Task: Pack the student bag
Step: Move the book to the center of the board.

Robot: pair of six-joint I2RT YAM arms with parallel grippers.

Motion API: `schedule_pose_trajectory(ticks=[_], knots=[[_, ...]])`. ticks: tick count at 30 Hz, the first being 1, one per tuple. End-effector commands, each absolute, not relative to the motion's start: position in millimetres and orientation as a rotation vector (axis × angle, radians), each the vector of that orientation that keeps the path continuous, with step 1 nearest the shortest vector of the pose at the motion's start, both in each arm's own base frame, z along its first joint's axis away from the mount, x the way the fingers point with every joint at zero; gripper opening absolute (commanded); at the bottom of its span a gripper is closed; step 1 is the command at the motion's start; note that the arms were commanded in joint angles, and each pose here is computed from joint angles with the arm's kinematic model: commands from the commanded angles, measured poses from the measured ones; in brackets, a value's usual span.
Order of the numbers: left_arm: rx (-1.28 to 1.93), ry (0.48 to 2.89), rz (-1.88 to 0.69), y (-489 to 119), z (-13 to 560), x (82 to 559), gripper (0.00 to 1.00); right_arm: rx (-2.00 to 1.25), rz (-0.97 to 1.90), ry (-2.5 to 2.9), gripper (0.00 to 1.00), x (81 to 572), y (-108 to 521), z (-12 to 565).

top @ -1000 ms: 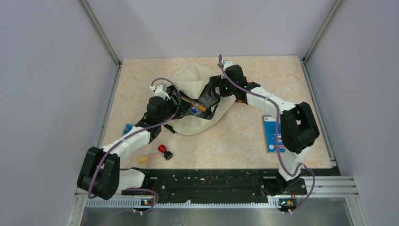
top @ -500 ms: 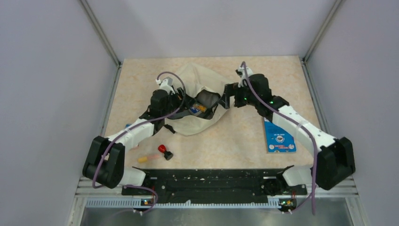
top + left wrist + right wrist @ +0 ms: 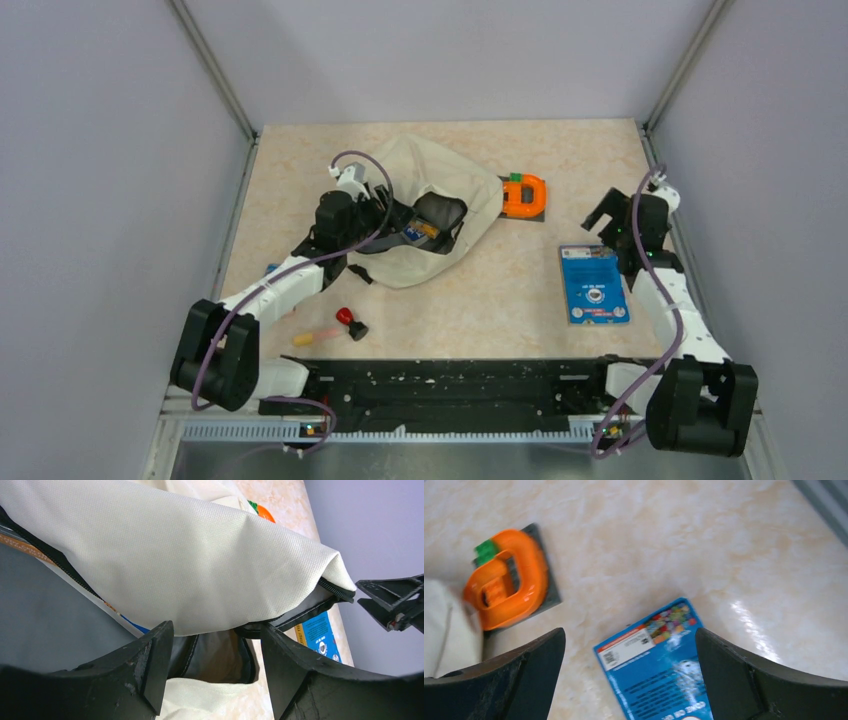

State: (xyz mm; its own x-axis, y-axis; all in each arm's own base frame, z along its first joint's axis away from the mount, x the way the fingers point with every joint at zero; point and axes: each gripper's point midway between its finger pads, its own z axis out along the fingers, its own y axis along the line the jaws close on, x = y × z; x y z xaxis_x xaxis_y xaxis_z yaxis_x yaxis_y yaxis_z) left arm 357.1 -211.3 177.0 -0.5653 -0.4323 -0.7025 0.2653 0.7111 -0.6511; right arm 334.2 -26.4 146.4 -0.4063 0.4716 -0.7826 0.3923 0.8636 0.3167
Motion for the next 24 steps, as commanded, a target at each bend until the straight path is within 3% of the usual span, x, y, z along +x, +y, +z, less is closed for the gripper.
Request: schedule_pose_trajectory(ticks=[1,5,11,24], knots=[[-0.067,1.935,-0.961,-217,188,350,0.69,0.823,-0.075,1.939,0.99,324,-81,139],[-0.063,1.961,-0.985,-219,181,344,0.69,0.935,-0.200,1.985,0.99,308,-104,102],[-0.059,1.978,-1.027,-221,176,332,0.69,1.034,-0.130,2.076,0.99,303,-106,59],[-0.069,1.970,-0.935,-196,180,303,0.69,0.900,0.225,2.309,0.91,286,-24,25]])
